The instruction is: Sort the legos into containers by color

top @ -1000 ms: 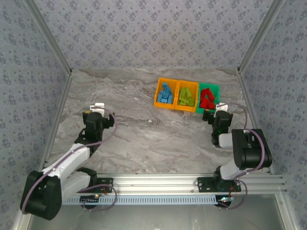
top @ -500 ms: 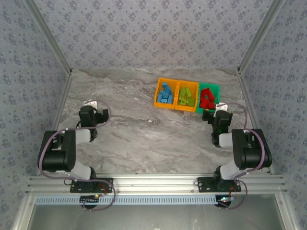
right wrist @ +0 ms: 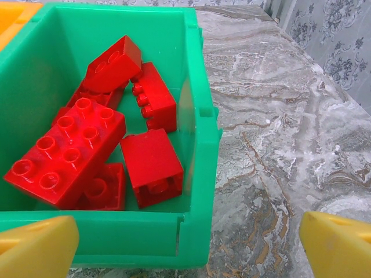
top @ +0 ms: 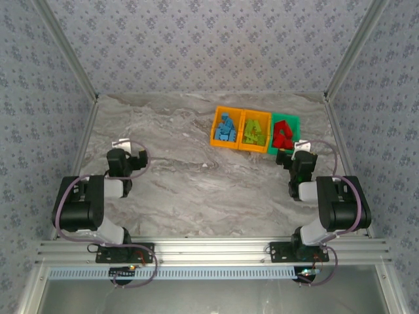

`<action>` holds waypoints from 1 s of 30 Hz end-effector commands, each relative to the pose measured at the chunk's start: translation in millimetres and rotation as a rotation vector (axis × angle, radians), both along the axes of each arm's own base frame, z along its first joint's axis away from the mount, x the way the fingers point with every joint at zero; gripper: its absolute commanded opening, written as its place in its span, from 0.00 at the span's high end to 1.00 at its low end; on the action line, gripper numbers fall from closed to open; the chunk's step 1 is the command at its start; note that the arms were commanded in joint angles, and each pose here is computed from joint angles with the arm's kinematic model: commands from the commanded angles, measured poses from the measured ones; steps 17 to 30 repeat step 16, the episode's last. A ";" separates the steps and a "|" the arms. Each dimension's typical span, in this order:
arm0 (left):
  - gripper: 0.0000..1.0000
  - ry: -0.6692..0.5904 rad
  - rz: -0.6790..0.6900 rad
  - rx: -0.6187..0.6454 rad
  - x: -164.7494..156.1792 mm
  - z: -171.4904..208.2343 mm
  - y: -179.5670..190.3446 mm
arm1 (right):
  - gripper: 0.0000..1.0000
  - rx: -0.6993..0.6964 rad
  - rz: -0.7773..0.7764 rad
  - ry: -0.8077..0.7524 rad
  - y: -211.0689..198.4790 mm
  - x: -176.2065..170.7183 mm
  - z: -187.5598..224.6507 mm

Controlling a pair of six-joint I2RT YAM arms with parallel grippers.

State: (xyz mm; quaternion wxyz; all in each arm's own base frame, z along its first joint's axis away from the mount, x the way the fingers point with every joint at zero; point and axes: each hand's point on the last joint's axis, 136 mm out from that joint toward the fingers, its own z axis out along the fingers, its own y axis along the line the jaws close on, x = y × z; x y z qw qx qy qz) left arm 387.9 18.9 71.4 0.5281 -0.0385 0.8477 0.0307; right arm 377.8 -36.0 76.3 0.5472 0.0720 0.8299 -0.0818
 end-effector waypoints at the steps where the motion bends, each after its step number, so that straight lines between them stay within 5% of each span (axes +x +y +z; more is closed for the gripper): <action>1: 0.01 -0.062 -0.025 -0.005 10.5 18.0 -4.9 | 0.00 -0.015 0.000 -0.033 -2.6 5.8 11.0; 30: 0.01 -0.062 -0.024 -0.006 10.5 18.1 -4.5 | 0.00 -0.017 0.010 -0.030 -0.5 6.3 10.8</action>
